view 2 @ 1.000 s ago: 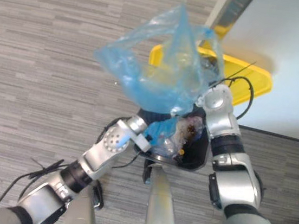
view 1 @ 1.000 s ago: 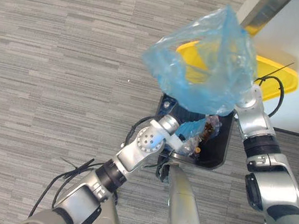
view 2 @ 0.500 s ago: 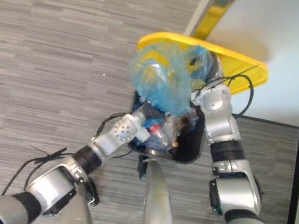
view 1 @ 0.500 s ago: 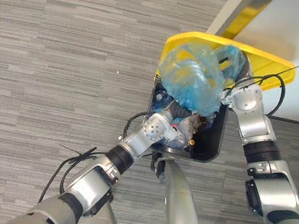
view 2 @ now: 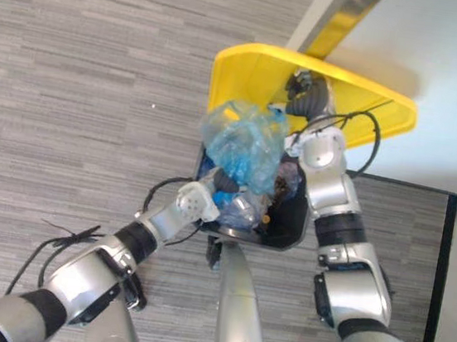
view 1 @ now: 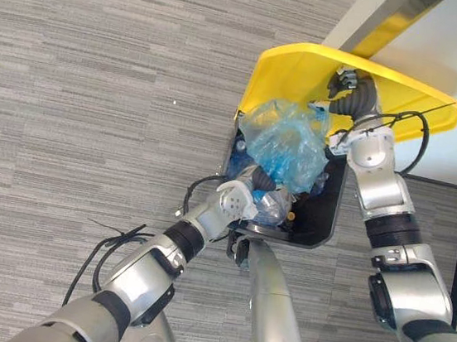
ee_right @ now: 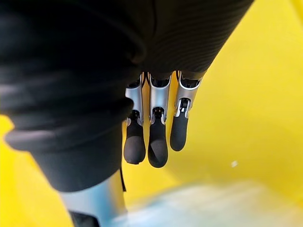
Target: Gather rubbish on tea table into small bin, then transfer packed bag to large trash can.
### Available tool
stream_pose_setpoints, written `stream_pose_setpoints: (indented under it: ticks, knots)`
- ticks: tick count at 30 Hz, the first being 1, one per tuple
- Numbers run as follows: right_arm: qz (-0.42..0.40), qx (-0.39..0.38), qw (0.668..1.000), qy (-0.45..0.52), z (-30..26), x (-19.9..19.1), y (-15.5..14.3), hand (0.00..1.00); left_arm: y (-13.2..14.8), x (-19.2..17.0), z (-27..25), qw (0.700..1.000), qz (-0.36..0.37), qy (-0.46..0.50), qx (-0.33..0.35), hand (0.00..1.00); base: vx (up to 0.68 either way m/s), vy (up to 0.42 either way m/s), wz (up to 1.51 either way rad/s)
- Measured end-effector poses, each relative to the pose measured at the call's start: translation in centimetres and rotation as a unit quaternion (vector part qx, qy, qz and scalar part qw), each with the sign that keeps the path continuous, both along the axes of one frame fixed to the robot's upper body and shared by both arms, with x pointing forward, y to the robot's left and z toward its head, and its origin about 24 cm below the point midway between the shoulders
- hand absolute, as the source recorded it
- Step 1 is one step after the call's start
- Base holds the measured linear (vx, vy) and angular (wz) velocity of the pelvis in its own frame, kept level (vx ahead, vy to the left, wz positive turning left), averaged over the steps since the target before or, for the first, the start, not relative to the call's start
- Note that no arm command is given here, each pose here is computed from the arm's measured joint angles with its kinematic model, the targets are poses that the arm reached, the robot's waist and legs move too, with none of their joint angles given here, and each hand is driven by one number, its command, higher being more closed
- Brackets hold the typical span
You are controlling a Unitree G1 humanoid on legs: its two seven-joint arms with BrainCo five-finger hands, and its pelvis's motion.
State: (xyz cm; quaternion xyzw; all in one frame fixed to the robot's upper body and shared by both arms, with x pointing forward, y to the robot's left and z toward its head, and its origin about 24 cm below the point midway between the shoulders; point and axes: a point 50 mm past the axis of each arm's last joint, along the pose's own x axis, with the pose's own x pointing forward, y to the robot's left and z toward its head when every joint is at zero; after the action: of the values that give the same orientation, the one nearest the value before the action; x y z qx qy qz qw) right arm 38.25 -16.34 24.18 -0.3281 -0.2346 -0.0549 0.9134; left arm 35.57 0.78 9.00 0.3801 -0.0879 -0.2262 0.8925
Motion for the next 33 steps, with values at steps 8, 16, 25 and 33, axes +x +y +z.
stream_pose_setpoints:
  ticks: [8,16,25,33]
  knots:
    - [0.024,-0.019,0.999,-0.011,0.5,-0.4,1.4,0.0,-1.7,-0.6,0.2,0.999,-0.025,-0.023,0.033,0.0,-0.01,0.009,0.03]
    - [0.024,-0.034,0.999,-0.001,0.0,-0.4,1.2,0.0,-2.2,-0.8,0.2,0.997,-0.043,-0.03,0.054,0.0,-0.02,0.011,0.11]
    - [0.002,-0.064,0.997,0.042,-3.8,-0.8,-0.8,0.0,-1.1,-1.7,1.3,0.997,-0.052,-0.034,-0.045,0.0,-0.03,0.014,0.25]
    - [-0.058,-0.078,0.984,0.152,-11.0,-2.6,-5.2,0.0,10.2,-6.1,-6.8,0.957,0.141,0.106,-0.231,0.0,0.01,0.013,0.2]
